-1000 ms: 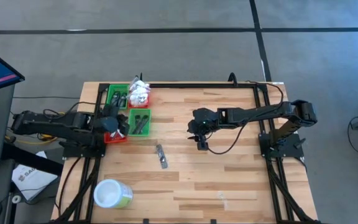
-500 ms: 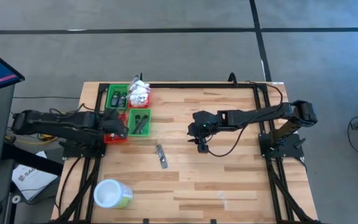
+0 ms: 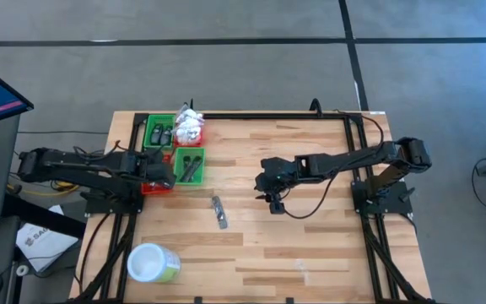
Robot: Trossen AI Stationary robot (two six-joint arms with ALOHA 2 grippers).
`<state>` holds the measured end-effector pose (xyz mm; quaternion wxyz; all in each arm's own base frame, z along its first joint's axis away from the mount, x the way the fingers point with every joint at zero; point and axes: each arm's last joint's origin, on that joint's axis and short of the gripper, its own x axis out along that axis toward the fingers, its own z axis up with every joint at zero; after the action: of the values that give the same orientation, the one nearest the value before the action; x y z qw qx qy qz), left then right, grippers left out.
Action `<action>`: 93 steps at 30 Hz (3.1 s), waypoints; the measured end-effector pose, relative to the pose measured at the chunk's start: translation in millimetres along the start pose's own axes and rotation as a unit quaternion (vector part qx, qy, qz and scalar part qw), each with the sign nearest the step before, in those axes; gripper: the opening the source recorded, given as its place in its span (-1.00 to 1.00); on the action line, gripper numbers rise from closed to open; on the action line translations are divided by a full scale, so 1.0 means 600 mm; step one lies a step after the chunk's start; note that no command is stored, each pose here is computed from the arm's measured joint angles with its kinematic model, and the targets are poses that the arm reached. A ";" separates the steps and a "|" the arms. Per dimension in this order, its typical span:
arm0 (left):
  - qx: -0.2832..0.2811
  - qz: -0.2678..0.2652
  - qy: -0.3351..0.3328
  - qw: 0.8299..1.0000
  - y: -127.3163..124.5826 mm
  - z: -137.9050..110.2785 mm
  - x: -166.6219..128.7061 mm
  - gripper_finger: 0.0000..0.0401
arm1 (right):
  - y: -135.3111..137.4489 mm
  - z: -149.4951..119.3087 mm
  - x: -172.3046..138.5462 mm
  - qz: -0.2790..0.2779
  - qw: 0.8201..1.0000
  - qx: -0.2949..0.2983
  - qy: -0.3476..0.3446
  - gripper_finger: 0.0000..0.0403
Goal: Pick & Place Travel size toiletries
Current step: Put the silver nail cutter into the bottom red bin, then put the black comb into the bottom green bin
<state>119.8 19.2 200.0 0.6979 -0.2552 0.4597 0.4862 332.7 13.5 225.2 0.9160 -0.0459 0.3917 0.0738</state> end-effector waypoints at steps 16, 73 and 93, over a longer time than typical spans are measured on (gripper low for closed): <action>0.039 -0.003 0.002 0.999 0.000 0.000 0.000 -0.50 | 0.007 0.001 0.000 0.005 1.000 0.012 0.000 -0.33; 0.344 -0.337 -0.035 0.876 -0.247 -0.062 0.104 -0.53 | 0.035 -0.024 0.144 0.022 0.999 0.039 -0.023 -0.40; 0.322 -0.381 -0.073 0.864 -0.281 -0.065 0.126 -0.53 | 0.036 -0.054 0.196 0.025 0.995 0.092 0.002 -0.40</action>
<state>266.5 -45.5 99.8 0.9036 -0.1353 0.4056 0.0245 386.1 41.8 117.4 0.9133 0.0477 0.4000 0.0601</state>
